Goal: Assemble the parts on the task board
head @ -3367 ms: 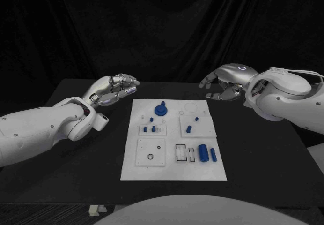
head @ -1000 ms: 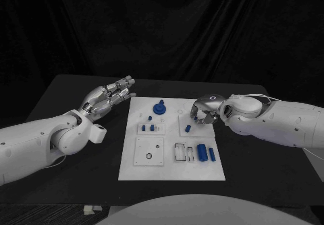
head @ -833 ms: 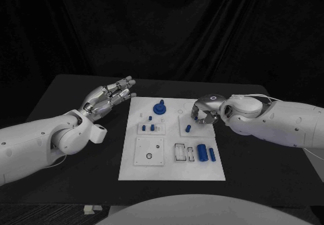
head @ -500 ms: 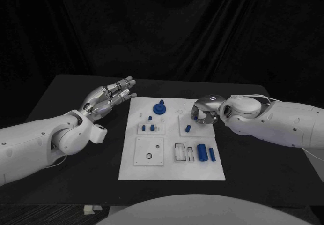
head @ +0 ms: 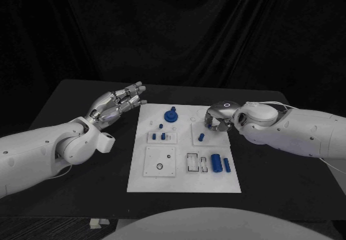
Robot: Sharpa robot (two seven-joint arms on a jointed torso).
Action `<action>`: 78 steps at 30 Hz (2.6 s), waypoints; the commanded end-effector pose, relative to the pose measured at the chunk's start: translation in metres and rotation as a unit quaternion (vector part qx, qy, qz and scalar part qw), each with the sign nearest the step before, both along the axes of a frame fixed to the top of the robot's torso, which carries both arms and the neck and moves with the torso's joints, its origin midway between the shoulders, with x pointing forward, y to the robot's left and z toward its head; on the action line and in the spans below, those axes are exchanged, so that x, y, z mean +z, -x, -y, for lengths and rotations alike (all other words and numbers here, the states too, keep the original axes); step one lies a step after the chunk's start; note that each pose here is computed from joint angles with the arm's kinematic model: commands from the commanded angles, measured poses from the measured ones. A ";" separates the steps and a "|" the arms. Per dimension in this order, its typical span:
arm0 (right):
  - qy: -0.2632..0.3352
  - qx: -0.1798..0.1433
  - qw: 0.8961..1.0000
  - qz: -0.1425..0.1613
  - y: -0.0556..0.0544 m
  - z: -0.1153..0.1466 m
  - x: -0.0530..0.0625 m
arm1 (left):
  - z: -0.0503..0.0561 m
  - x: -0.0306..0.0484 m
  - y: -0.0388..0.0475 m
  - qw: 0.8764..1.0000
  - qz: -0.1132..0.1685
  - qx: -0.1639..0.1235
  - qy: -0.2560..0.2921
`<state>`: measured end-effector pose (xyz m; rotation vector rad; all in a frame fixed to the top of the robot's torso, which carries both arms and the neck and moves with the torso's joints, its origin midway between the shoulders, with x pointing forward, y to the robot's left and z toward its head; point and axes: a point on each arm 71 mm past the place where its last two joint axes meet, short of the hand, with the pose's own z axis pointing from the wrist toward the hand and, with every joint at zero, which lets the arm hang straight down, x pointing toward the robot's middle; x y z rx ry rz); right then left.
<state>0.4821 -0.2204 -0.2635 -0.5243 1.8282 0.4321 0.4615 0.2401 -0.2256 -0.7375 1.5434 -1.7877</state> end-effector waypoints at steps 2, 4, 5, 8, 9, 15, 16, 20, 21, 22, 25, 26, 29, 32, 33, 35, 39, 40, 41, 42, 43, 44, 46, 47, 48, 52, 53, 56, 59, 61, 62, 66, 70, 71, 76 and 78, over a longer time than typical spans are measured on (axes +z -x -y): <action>-0.006 0.004 1.000 0.007 0.001 0.001 -0.004 | 0.002 0.0035 0.0011 1.000 0.018 -0.006 0.024; -0.010 0.006 1.000 0.012 0.001 0.002 -0.004 | 0.002 0.0034 0.0011 1.000 0.017 -0.006 0.024; -0.010 0.006 1.000 0.012 0.001 0.002 -0.004 | 0.002 0.0033 0.0011 1.000 0.017 -0.006 0.024; -0.016 0.007 1.000 0.019 0.001 0.003 -0.003 | 0.002 0.0032 0.0012 1.000 0.017 -0.006 0.024; -0.017 0.007 1.000 0.021 0.001 0.004 -0.003 | 0.002 0.0032 0.0012 1.000 0.017 -0.006 0.024; -0.034 0.012 0.998 0.042 0.003 0.007 0.002 | 0.001 0.0028 0.0011 1.000 0.016 -0.004 0.022; -0.037 0.012 0.998 0.045 0.004 0.007 0.002 | 0.001 0.0027 0.0010 1.000 0.016 -0.004 0.022; -0.051 0.014 0.997 0.061 0.007 0.010 0.009 | 0.001 0.0024 0.0007 1.000 0.014 -0.004 0.021; -0.054 0.015 0.996 0.065 0.007 0.011 0.011 | 0.001 0.0023 0.0006 1.000 0.014 -0.004 0.020; -0.056 0.015 0.996 0.069 0.008 0.011 0.014 | 0.001 0.0022 0.0005 1.000 0.014 -0.004 0.020; -0.062 0.016 0.995 0.079 0.009 0.012 0.023 | 0.001 0.0019 0.0002 1.000 0.013 -0.003 0.019; -0.063 0.016 0.995 0.081 0.009 0.013 0.026 | 0.001 0.0018 0.0000 1.000 0.012 -0.003 0.018; -0.067 0.017 0.994 0.087 0.011 0.013 0.037 | 0.000 0.0014 -0.0003 1.000 0.012 -0.002 0.017; -0.071 0.020 0.993 0.089 0.014 0.012 0.044 | 0.000 0.0008 -0.0006 1.000 0.011 -0.002 0.016; -0.072 0.022 0.993 0.089 0.016 0.010 0.046 | 0.000 0.0006 -0.0007 1.000 0.010 -0.002 0.015; -0.075 0.029 0.993 0.085 0.021 0.006 0.049 | 0.000 0.0001 -0.0008 1.000 0.009 -0.002 0.015; -0.080 0.051 0.993 0.065 0.034 -0.010 0.052 | 0.001 -0.0010 -0.0005 1.000 0.007 -0.003 0.015; -0.081 0.059 0.993 0.058 0.039 -0.016 0.052 | 0.001 -0.0014 -0.0003 1.000 0.006 -0.003 0.015; -0.082 0.066 0.993 0.051 0.043 -0.020 0.052 | 0.001 -0.0017 -0.0002 1.000 0.006 -0.004 0.015; -0.084 0.074 0.993 0.044 0.049 -0.027 0.052 | 0.001 -0.0020 -0.0001 1.000 0.005 -0.004 0.014; -0.085 0.083 0.992 0.036 0.054 -0.033 0.051 | 0.001 -0.0023 -0.0001 1.000 0.004 -0.004 0.014; -0.086 0.090 0.992 0.029 0.058 -0.039 0.050 | 0.001 -0.0026 -0.0001 1.000 0.004 -0.004 0.014; -0.087 0.105 0.990 0.019 0.065 -0.051 0.048 | 0.002 -0.0031 -0.0001 1.000 0.003 -0.005 0.014; -0.087 0.111 0.990 0.015 0.067 -0.057 0.047 | 0.002 -0.0033 0.0000 1.000 0.002 -0.005 0.014; -0.085 0.117 0.989 0.013 0.069 -0.062 0.046 | 0.002 -0.0034 0.0001 1.000 0.002 -0.006 0.014; -0.079 0.134 0.988 0.011 0.073 -0.078 0.042 | 0.004 -0.0037 0.0004 1.000 0.000 -0.008 0.014; -0.077 0.137 0.987 0.012 0.074 -0.081 0.042 | 0.004 -0.0038 0.0004 1.000 0.000 -0.008 0.013; -0.072 0.150 0.986 0.014 0.076 -0.094 0.039 | 0.004 -0.0039 0.0005 1.000 -0.001 -0.008 0.013; -0.064 0.160 0.985 0.010 0.077 -0.105 0.034 | 0.005 -0.0039 0.0005 1.000 0.000 -0.007 0.013; -0.060 0.165 0.984 0.005 0.078 -0.111 0.031 | 0.006 -0.0037 0.0004 1.000 0.001 -0.007 0.013; -0.058 0.167 0.984 0.003 0.078 -0.114 0.029 | 0.006 -0.0037 0.0005 1.000 0.002 -0.007 0.014; -0.058 0.177 0.982 -0.004 0.081 -0.125 0.023 | 0.008 -0.0034 0.0006 1.000 0.003 -0.008 0.016; -0.058 0.186 0.981 -0.002 0.082 -0.134 0.017 | 0.010 -0.0033 0.0004 1.000 0.004 -0.010 0.017; -0.057 0.188 0.980 0.001 0.082 -0.135 0.016 | 0.010 -0.0034 0.0003 1.000 0.004 -0.011 0.017; -0.051 0.201 0.978 0.025 0.081 -0.141 0.014 | 0.011 -0.0035 0.0002 1.000 0.004 -0.012 0.018; -0.047 0.204 0.977 0.031 0.081 -0.142 0.014 | 0.011 -0.0035 0.0002 1.000 0.003 -0.013 0.018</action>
